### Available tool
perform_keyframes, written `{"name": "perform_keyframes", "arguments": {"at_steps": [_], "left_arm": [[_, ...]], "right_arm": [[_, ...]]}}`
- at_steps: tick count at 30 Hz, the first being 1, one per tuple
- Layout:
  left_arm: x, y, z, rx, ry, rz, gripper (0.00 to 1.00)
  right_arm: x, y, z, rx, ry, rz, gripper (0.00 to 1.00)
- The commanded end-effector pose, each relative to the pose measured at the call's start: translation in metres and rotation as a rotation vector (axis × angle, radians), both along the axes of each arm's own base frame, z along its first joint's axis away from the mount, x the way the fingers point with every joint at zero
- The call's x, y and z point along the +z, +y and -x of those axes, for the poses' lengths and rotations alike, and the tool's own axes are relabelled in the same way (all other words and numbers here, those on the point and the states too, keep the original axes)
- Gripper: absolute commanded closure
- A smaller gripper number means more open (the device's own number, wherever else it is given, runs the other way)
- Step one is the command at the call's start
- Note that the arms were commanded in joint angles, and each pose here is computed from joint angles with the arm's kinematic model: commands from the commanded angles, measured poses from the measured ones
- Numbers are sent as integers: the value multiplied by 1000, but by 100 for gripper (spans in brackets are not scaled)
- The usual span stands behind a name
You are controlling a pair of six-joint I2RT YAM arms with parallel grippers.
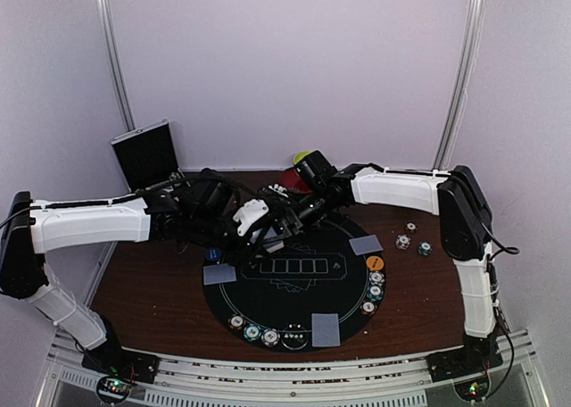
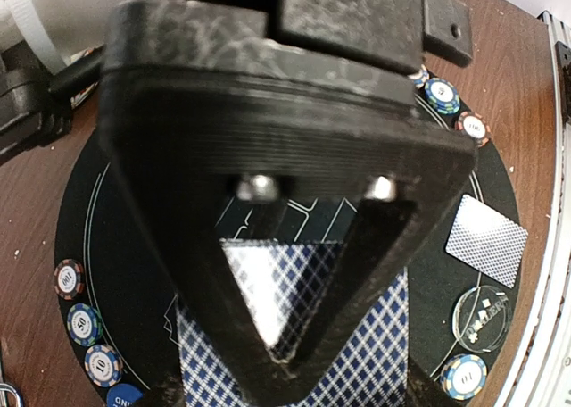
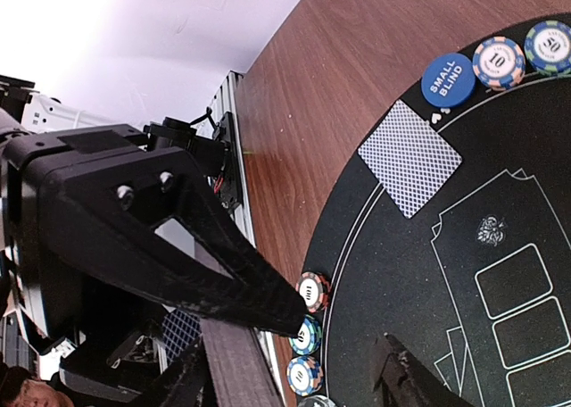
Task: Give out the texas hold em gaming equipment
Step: Pick up the poker card from the face-down deck piles.
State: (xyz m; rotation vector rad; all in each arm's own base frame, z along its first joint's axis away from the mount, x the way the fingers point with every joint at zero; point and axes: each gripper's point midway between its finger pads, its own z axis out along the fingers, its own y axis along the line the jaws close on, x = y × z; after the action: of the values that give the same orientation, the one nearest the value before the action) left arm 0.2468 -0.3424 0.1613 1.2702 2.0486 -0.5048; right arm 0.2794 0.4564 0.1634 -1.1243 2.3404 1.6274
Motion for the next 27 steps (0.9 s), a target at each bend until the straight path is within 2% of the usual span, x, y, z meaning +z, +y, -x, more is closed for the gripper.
{"name": "perform_keyframes", "arguments": {"at_steps": [1, 13, 17, 27], "left_arm": [[21, -5, -4, 0, -43, 54, 41], [21, -5, -4, 1, -45, 55, 41], [20, -5, -4, 2, -44, 52, 41], [19, -4, -5, 6, -47, 48, 41]], "right_arm": [[-2, 2, -8, -21, -13, 8, 43], [-9, -23, -19, -70, 2, 40, 61], [-9, -30, -25, -86, 1, 44, 64], [36, -31, -7, -6, 46, -78, 80]]}}
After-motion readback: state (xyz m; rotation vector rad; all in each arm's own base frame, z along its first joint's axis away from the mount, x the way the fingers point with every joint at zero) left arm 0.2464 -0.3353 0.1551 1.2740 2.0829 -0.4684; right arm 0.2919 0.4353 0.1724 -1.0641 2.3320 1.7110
